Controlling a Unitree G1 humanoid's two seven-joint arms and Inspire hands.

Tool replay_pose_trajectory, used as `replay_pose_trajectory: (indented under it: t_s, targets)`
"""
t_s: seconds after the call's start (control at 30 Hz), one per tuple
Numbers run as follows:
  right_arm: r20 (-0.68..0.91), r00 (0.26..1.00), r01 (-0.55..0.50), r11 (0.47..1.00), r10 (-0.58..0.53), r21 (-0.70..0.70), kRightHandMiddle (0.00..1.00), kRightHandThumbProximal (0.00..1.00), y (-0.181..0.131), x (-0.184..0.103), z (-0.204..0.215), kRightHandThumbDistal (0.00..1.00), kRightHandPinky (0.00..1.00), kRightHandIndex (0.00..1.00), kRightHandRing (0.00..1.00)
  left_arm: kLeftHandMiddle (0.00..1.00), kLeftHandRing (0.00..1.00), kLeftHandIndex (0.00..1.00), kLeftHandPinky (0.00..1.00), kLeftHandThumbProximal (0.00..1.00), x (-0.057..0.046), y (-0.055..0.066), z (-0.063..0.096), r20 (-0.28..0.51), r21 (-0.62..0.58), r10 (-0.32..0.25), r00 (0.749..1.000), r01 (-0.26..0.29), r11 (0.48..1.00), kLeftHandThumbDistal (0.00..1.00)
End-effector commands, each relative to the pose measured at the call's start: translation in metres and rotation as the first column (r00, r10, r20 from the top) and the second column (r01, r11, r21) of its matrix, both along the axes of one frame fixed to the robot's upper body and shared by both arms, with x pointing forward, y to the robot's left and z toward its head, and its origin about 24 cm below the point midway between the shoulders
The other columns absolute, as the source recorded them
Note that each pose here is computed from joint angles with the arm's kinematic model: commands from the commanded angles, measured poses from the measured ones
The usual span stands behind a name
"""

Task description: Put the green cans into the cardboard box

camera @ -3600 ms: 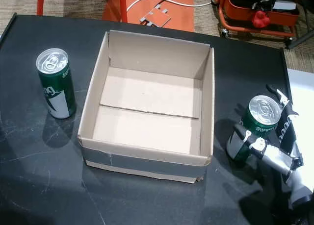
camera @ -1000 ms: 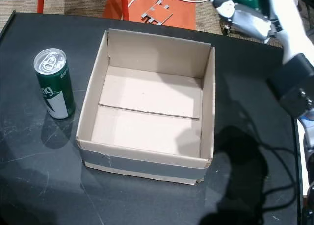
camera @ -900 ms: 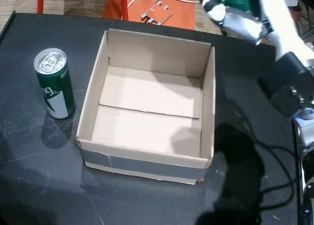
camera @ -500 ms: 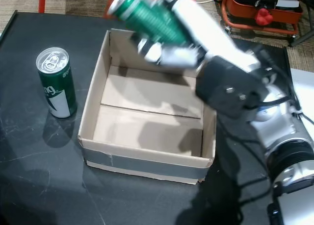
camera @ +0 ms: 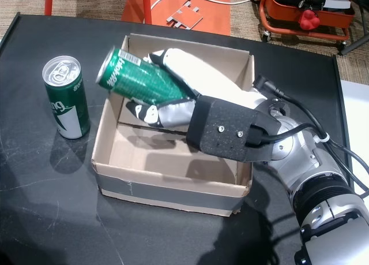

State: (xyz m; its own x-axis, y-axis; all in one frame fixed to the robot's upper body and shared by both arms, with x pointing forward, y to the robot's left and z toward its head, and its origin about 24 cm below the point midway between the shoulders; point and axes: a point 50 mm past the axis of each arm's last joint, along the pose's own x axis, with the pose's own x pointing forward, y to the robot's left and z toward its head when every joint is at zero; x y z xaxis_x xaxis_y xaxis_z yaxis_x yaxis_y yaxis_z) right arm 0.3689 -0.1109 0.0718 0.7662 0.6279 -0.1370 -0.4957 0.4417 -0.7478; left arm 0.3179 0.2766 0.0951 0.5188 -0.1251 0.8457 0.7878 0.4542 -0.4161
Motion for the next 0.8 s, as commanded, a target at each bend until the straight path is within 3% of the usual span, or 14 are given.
replay_pose_trajectory:
  t_s: [0.0, 0.07, 0.17, 0.27, 0.3, 0.37, 0.47, 0.57, 0.67, 0.77]
  targets:
    - [-0.008, 1.000, -0.005, 1.000, 0.004, -0.029, 0.36, 0.00, -0.003, 0.002, 0.002, 0.28, 0.43, 0.40, 0.41, 0.98, 1.00, 0.94, 0.84, 0.00, -0.002, -0.002, -0.003, 0.003, 0.007, -0.015, 1.000, 0.015, 1.000, 0.78]
    - [-0.009, 1.000, -0.011, 0.999, 0.011, -0.038, 0.37, 0.00, -0.003, 0.002, 0.003, 0.27, 0.44, 0.41, 0.41, 0.97, 1.00, 0.94, 0.84, 0.00, -0.002, -0.002, -0.003, 0.002, -0.001, -0.019, 1.000, 0.019, 1.000, 0.81]
    - [0.001, 1.000, -0.007, 0.999, 0.007, -0.032, 0.27, 0.00, -0.005, 0.003, 0.005, 0.10, 0.42, 0.34, 0.33, 0.96, 1.00, 0.92, 0.83, 0.00, -0.003, -0.001, -0.003, -0.003, 0.008, 0.001, 1.000, -0.001, 1.000, 0.82]
    - [0.004, 1.000, -0.003, 0.999, 0.004, -0.036, 0.24, 0.00, -0.009, 0.005, 0.010, 0.10, 0.41, 0.29, 0.31, 0.96, 1.00, 0.92, 0.83, 0.00, -0.003, 0.000, -0.004, -0.002, 0.005, -0.003, 1.000, 0.003, 1.000, 0.82]
    - [0.006, 1.000, -0.004, 0.999, 0.004, -0.042, 0.27, 0.00, -0.010, 0.006, 0.012, 0.11, 0.41, 0.32, 0.33, 0.96, 1.00, 0.93, 0.83, 0.00, -0.003, -0.001, -0.003, -0.002, 0.006, -0.004, 1.000, 0.004, 1.000, 0.82]
    - [0.009, 1.000, -0.009, 0.998, 0.010, -0.061, 0.32, 0.00, -0.013, 0.007, 0.015, 0.19, 0.44, 0.37, 0.37, 0.96, 1.00, 0.93, 0.83, 0.00, -0.002, -0.001, -0.003, -0.001, 0.009, -0.006, 1.000, 0.006, 1.000, 0.81]
    - [-0.001, 1.000, -0.031, 0.994, 0.031, -0.108, 0.45, 0.00, -0.017, 0.009, 0.018, 0.44, 0.56, 0.47, 0.51, 0.96, 1.00, 0.92, 0.83, 0.00, -0.002, -0.001, -0.003, -0.006, 0.010, -0.002, 1.000, 0.003, 1.000, 0.82]
    - [-0.005, 0.999, -0.045, 0.986, 0.044, -0.162, 0.55, 0.09, -0.017, 0.010, 0.019, 0.59, 0.63, 0.54, 0.60, 0.97, 1.00, 0.94, 0.85, 0.00, -0.002, -0.002, -0.003, 0.008, 0.010, -0.008, 1.000, 0.008, 1.000, 0.77]
    - [-0.011, 0.999, -0.054, 0.976, 0.053, -0.211, 0.64, 0.25, -0.017, 0.011, 0.019, 0.76, 0.67, 0.60, 0.68, 0.97, 1.00, 0.92, 0.84, 0.00, -0.002, -0.002, -0.003, 0.007, 0.014, -0.005, 1.000, 0.005, 1.000, 0.79]
    - [-0.010, 0.999, -0.050, 0.969, 0.049, -0.240, 0.70, 0.32, -0.016, 0.012, 0.020, 0.88, 0.69, 0.66, 0.73, 0.98, 1.00, 0.93, 0.85, 0.00, -0.002, -0.001, -0.003, 0.005, 0.014, -0.004, 1.000, 0.004, 1.000, 0.78]
